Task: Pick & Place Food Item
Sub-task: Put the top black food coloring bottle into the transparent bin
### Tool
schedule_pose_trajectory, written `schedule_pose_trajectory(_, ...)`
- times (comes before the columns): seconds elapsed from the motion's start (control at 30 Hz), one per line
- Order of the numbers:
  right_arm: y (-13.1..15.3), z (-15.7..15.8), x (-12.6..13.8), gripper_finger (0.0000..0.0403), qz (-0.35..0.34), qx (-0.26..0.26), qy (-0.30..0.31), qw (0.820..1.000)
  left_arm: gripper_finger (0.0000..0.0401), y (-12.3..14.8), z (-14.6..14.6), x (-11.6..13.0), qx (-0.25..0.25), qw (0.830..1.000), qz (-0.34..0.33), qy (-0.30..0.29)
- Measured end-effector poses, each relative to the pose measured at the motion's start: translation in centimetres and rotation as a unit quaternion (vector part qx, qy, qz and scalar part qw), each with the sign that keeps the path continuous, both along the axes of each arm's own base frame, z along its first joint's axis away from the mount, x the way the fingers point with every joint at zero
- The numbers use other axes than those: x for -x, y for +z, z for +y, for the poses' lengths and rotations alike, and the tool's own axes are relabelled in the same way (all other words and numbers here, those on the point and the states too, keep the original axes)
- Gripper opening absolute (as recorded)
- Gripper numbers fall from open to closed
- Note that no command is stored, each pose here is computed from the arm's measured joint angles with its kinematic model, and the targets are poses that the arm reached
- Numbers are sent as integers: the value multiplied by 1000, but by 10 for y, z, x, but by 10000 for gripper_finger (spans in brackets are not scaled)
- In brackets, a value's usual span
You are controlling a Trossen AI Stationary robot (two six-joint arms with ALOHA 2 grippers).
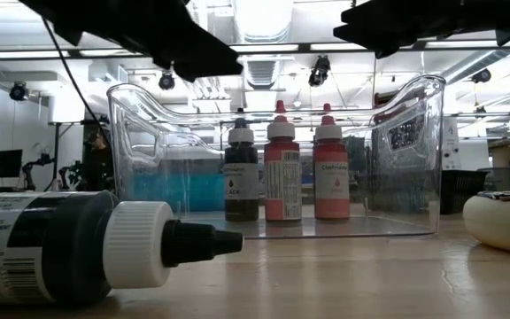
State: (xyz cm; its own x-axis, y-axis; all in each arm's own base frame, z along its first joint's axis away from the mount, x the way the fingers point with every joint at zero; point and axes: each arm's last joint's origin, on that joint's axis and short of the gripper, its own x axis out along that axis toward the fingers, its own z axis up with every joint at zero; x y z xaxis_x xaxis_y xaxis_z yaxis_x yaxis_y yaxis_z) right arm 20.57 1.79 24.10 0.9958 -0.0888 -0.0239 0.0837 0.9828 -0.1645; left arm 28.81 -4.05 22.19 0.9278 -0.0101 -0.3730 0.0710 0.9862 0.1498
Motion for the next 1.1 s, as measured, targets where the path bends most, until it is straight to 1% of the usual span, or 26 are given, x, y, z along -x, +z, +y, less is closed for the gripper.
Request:
schedule_pose_trajectory(0.1, 0, 0, 0, 269, 1, 0, 1, 1000, 238, 2, 3, 13, -6, 1000, -11, 14)
schedule_pose_trajectory(0.17, 0, 0, 0, 269, 1, 0, 1, 1000, 238, 3, 4, 22, -6, 999, -29, 21)
schedule_pose_trajectory(0.37, 0, 0, 0, 262, 1, 2, 1, 1000, 238, 2, 6, 50, 5, 996, -86, 20)
schedule_pose_trajectory(0.53, -1, 0, 0, 256, 1, 3, 2, 1000, 238, -3, 7, 68, 13, 994, -101, 28)
schedule_pose_trajectory(0.73, -1, 0, 0, 256, 2, 4, 2, 1000, 238, -4, 7, 77, 20, 993, -108, 34)
schedule_pose_trajectory(1.1, -2, 0, 0, 252, 4, 4, 2, 1000, 238, -5, 8, 77, 18, 994, -104, 36)
